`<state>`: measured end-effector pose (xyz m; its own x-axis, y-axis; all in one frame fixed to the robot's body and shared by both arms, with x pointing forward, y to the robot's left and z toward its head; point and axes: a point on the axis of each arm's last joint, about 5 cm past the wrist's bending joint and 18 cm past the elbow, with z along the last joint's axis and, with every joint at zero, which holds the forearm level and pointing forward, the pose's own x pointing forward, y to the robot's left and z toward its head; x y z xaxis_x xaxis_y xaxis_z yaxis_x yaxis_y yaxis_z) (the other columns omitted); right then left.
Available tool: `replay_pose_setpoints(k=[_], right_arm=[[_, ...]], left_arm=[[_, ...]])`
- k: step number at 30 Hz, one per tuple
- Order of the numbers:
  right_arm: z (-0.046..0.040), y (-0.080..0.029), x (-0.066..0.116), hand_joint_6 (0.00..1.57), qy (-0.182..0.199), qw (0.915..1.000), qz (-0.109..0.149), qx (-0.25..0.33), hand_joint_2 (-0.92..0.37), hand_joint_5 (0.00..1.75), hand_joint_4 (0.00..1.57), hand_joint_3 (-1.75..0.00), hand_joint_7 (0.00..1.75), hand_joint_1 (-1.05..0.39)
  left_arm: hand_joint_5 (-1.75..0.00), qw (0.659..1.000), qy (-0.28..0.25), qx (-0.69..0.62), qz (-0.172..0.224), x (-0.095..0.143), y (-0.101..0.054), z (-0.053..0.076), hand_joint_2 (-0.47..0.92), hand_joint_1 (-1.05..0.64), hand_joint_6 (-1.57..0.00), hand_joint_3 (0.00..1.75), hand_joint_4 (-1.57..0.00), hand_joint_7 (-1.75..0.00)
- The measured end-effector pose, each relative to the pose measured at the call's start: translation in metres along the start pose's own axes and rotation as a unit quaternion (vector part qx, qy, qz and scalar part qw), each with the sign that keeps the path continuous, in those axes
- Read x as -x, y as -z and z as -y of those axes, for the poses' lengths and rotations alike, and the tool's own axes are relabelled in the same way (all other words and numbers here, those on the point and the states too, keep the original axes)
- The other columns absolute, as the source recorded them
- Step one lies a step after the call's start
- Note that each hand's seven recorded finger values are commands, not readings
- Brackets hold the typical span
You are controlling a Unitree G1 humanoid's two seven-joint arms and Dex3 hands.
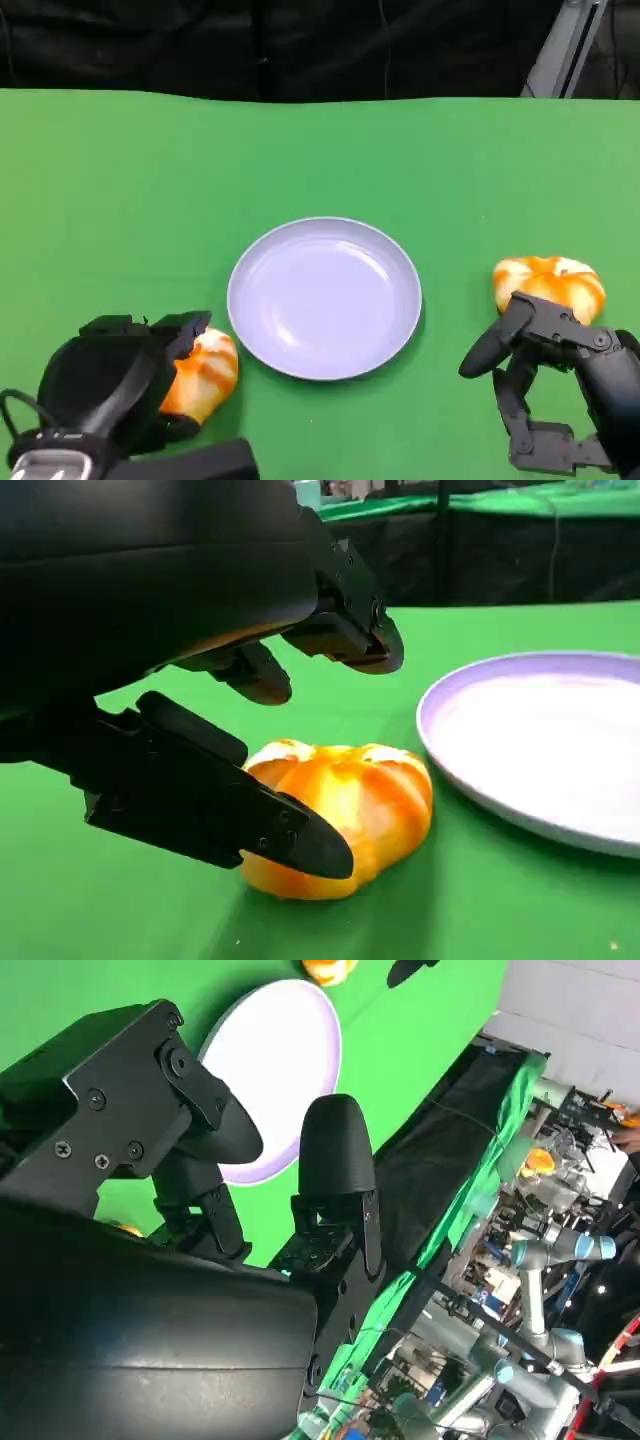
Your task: Grasp the bread from the table and place it into the plate.
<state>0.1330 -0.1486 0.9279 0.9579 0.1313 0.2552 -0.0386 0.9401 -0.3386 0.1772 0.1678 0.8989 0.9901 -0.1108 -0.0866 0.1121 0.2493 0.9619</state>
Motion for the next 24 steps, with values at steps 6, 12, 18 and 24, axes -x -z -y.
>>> replay_pose_setpoints(k=[6, 12, 18, 24], right_arm=[[0.0003, 0.0, 0.0, 0.75, 0.0, 1.0, 0.001, 0.003, -0.36, 1.67, 0.85, -1.36, 1.38, 0.08], [0.0, -0.001, 0.0, 0.76, -0.001, 1.0, 0.002, 0.002, -0.34, 1.68, 0.85, -1.37, 1.38, 0.07], [-0.0054, 0.018, -0.005, 0.75, -0.009, 1.0, -0.001, -0.002, -0.52, 1.74, 0.88, -1.21, 1.5, -0.59], [-0.0021, 0.018, -0.002, 0.74, 0.001, 1.0, 0.0, 0.001, -0.3, 1.71, 0.84, -1.44, 1.43, -0.08]], left_arm=[[-0.36, 0.997, 0.061, -0.013, -0.037, -0.019, -0.004, 0.018, 0.92, -0.55, -0.56, 0.08, -0.58, -0.04], [-0.47, 0.996, 0.072, -0.02, -0.045, -0.035, -0.003, 0.021, 0.92, -0.43, -0.76, 0.12, -0.72, -0.06], [-1.56, 0.998, 0.007, 0.042, -0.037, -0.032, 0.004, 0.024, 0.83, -0.19, -1.05, 0.53, -0.72, -0.57], [-1.74, 0.993, -0.096, 0.068, -0.019, -0.025, 0.012, 0.031, 0.76, -0.2, -0.86, 0.35, -0.86, -1.11]])
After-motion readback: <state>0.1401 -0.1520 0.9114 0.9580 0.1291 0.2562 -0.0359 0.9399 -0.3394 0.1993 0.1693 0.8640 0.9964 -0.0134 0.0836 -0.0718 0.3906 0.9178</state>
